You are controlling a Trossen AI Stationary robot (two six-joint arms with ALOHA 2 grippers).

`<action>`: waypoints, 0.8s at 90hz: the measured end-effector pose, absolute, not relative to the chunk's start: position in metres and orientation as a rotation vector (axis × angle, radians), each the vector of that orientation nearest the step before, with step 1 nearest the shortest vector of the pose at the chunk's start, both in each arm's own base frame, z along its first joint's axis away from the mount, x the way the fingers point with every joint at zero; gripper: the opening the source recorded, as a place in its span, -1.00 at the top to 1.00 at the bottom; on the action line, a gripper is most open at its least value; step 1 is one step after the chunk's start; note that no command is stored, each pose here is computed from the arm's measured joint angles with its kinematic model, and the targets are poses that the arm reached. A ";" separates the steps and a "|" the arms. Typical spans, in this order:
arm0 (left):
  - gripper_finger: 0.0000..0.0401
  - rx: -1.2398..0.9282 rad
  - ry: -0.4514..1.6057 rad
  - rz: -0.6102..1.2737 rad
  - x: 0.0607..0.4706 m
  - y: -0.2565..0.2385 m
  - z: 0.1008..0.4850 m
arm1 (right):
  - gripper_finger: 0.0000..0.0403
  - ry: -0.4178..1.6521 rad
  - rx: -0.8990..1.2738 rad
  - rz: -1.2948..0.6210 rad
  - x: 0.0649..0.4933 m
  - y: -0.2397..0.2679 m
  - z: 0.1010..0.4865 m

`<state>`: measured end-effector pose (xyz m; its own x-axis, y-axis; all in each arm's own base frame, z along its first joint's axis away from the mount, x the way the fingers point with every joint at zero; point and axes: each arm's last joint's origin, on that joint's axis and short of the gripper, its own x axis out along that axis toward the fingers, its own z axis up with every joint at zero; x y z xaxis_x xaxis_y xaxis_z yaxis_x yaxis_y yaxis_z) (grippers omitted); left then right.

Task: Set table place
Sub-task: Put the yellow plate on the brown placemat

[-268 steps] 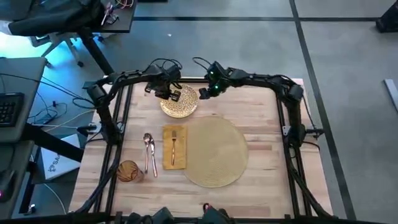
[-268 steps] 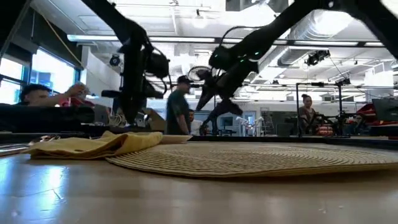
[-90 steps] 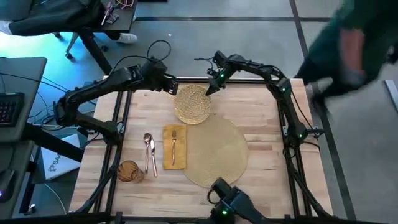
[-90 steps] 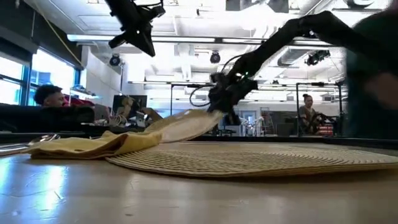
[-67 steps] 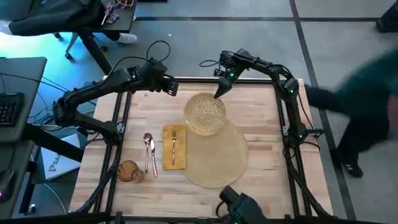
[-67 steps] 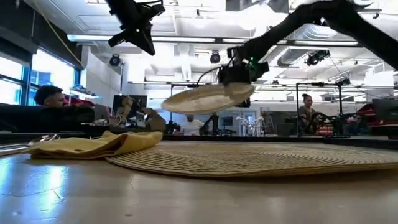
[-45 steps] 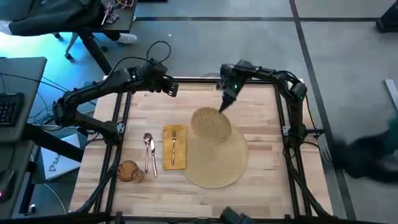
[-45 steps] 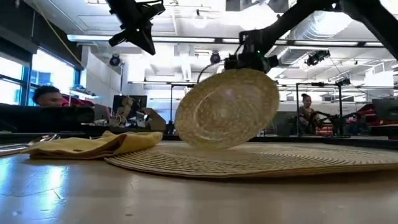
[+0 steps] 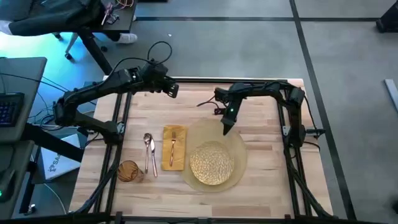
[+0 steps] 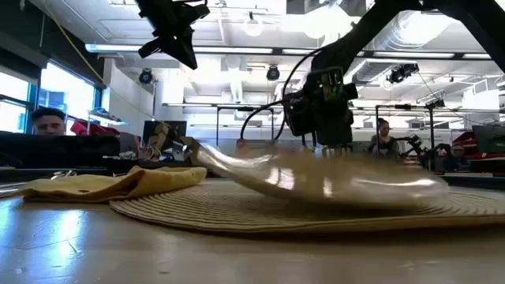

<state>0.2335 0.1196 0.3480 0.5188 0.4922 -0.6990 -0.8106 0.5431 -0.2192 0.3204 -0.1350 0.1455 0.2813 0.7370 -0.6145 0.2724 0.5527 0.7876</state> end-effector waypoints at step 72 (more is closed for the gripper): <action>1.00 -0.566 0.692 0.770 0.232 0.117 0.344 | 0.22 1.318 0.808 0.247 0.310 -0.058 0.131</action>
<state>0.2320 0.1171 0.3435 0.5237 0.4294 -0.7357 -0.7774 0.5940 -0.2067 0.3098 -0.0579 0.1305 0.2705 0.5900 -0.7607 0.2740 0.7103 0.6483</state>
